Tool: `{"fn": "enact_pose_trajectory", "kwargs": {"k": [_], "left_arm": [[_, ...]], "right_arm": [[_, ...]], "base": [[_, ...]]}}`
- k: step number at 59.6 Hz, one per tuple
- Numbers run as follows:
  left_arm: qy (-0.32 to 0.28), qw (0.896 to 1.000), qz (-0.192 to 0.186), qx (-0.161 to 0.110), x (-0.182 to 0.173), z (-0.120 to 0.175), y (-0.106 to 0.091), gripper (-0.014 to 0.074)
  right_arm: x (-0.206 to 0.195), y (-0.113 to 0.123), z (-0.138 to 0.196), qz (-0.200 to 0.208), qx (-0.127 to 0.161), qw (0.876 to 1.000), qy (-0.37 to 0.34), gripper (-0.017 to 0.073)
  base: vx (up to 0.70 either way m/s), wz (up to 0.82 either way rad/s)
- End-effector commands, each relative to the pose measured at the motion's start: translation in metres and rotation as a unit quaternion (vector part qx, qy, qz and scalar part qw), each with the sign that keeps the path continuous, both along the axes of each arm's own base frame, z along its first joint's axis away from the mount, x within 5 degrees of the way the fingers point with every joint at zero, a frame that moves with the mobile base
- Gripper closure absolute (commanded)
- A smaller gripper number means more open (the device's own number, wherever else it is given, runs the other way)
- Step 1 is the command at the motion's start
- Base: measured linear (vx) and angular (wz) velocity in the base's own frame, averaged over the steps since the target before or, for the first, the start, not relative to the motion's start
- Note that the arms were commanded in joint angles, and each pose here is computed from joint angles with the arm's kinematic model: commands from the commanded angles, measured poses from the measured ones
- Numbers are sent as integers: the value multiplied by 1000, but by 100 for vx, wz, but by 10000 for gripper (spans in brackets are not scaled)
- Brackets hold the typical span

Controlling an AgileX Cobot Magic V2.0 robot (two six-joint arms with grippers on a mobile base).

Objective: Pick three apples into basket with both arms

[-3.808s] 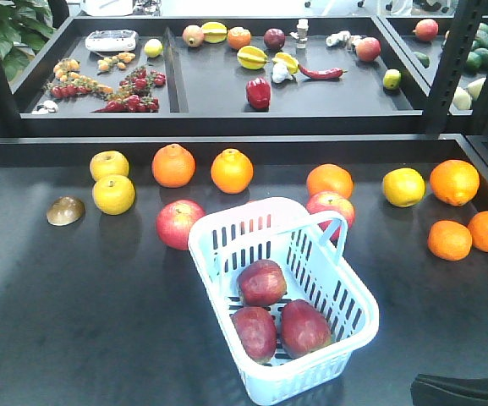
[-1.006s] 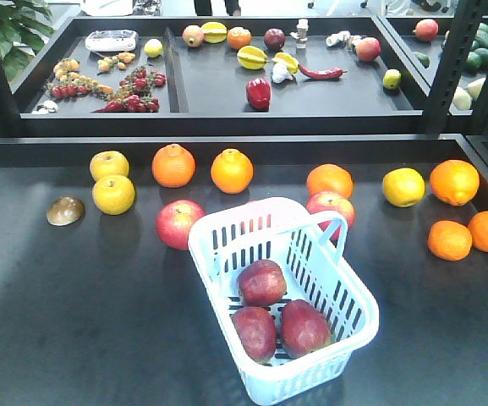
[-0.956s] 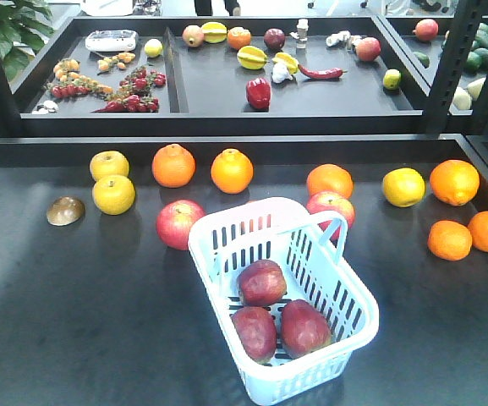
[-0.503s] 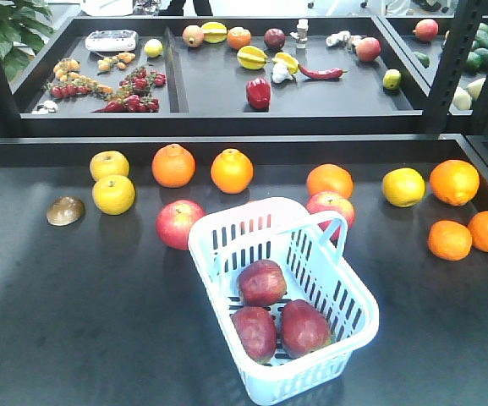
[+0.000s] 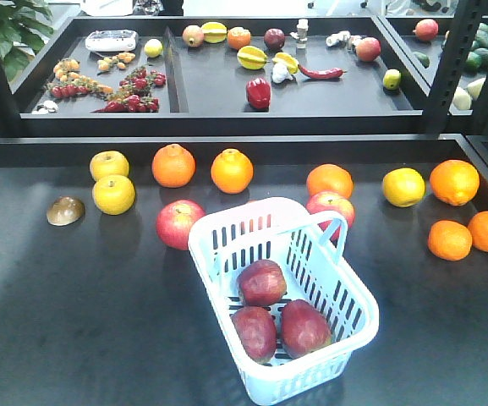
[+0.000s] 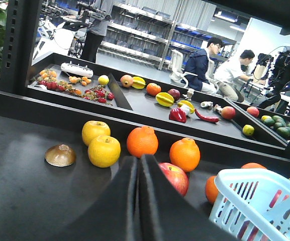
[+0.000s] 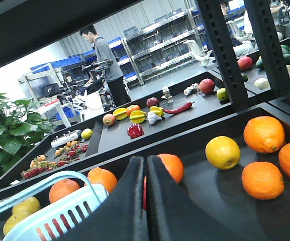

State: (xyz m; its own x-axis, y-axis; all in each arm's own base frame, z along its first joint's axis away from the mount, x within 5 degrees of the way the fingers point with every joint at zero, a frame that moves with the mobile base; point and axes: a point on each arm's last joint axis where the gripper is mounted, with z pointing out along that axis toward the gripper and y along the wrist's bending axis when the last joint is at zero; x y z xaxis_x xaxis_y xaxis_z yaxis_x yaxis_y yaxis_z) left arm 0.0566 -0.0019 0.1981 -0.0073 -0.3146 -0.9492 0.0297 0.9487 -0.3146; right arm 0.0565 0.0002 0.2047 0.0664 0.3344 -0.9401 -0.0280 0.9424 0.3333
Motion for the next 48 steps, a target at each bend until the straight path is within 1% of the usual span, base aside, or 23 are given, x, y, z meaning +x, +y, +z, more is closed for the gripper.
{"fn": "enact_pose_trajectory", "kwargs": {"k": [1,48], "left_arm": [[-54,999,5,-4,-3,16,1,599],[-54,999,5,-4,-3,16,1,599]], "right_arm": [[-1,1,2,1,-8,999,-35,564],[-1,1,2,1,-8,999,-35,564]], "base": [[0,0],[0,0]]}}
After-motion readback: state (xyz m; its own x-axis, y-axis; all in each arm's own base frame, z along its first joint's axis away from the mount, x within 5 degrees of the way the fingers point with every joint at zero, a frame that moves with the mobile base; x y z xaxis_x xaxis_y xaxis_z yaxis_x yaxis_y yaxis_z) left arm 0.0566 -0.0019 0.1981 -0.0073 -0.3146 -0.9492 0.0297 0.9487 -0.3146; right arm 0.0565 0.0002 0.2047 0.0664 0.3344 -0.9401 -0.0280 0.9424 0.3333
